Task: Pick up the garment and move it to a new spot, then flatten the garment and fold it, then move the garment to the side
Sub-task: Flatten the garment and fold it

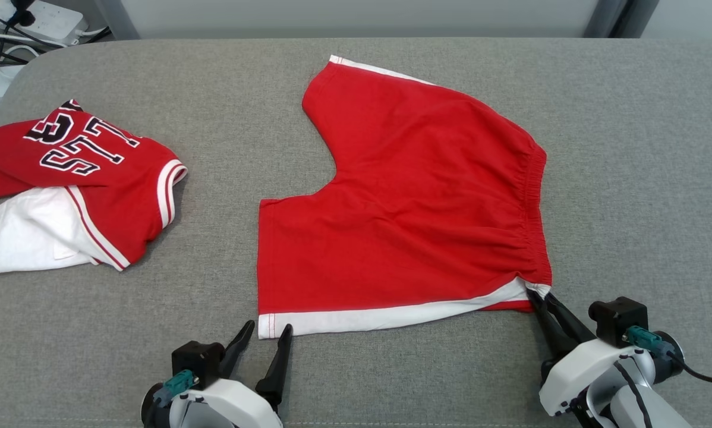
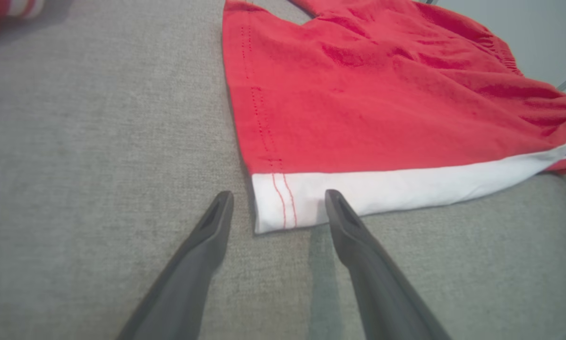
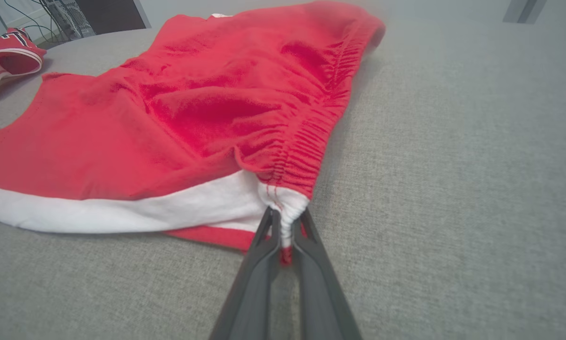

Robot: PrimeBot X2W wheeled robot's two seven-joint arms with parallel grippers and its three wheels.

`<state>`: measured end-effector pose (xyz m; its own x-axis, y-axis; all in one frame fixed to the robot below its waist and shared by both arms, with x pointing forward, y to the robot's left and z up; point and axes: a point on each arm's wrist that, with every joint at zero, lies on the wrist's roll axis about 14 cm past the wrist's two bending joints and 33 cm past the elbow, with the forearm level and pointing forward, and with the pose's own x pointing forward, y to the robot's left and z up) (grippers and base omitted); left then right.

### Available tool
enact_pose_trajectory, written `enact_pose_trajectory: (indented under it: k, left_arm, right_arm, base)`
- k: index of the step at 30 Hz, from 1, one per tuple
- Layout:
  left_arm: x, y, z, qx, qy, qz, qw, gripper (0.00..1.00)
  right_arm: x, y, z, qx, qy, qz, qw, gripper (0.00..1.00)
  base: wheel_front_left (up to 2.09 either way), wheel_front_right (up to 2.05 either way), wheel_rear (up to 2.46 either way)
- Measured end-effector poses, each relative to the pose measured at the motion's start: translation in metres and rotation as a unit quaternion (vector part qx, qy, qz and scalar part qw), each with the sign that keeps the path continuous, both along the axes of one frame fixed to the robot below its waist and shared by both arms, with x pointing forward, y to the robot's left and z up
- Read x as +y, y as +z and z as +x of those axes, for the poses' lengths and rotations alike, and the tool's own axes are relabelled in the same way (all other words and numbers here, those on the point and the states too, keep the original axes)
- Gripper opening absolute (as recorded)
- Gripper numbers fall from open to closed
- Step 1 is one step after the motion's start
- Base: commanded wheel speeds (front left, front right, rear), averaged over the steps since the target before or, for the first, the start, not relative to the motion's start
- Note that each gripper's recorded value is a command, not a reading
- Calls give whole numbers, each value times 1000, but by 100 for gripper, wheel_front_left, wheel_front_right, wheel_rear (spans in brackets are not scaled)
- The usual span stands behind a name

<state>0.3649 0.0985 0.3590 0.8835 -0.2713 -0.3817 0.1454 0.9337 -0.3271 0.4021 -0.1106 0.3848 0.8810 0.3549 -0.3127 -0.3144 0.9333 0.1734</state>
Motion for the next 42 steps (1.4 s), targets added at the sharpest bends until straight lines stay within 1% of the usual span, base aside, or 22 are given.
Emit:
enact_pose_trajectory:
  k: [3, 4, 5, 7, 11, 15, 23, 27, 32, 37, 42]
  left_arm:
    - [-3, -3, 4, 5, -2, -4, 1000, 100]
    - [-4, -3, 5, 5, -2, -7, 1000, 97]
    - [-5, -2, 7, 4, -3, -9, 1000, 80]
    - [-8, -1, 8, 1, -9, -8, 1000, 0]
    - [-16, -2, 4, 5, -23, -10, 1000, 0]
    - [-18, 3, 2, 0, -25, -14, 1000, 0]
    - [-3, 20, 3, -25, 2, -14, 1000, 0]
    - [7, 28, -3, -39, 17, -12, 999, 0]
    - [9, 45, -5, -71, 20, -11, 997, 0]
    - [8, 70, -1, -116, 14, -6, 993, 0]
    - [8, 92, 2, -153, 15, -8, 988, 0]
  right_arm:
    - [-1, 2, 2, -4, -1, 1, 1000, 0]
    - [-1, 2, 2, -4, -2, 1, 1000, 0]
    - [-1, 2, 2, -4, -2, 1, 1000, 0]
    - [-1, 3, 4, -6, -2, 1, 1000, 0]
    - [-1, 8, 7, -11, -4, 6, 1000, 0]
    - [-1, 15, 7, -19, -5, 9, 1000, 0]
    - [3, 32, 6, -40, -3, 16, 999, 0]
    - [3, 34, -5, -40, -3, 20, 999, 0]
    - [1, 42, -15, -53, -3, 23, 998, 0]
    - [-1, 62, -13, -85, -1, 28, 996, 0]
    - [-4, 70, -15, -95, -10, 41, 995, 0]
  base:
    - [0, 0, 0]
    - [0, 0, 0]
    - [0, 0, 0]
    - [0, 0, 0]
    - [0, 0, 0]
    - [0, 0, 0]
    - [0, 0, 0]
    - [0, 0, 0]
    - [0, 0, 0]
    - [0, 0, 0]
    - [0, 0, 0]
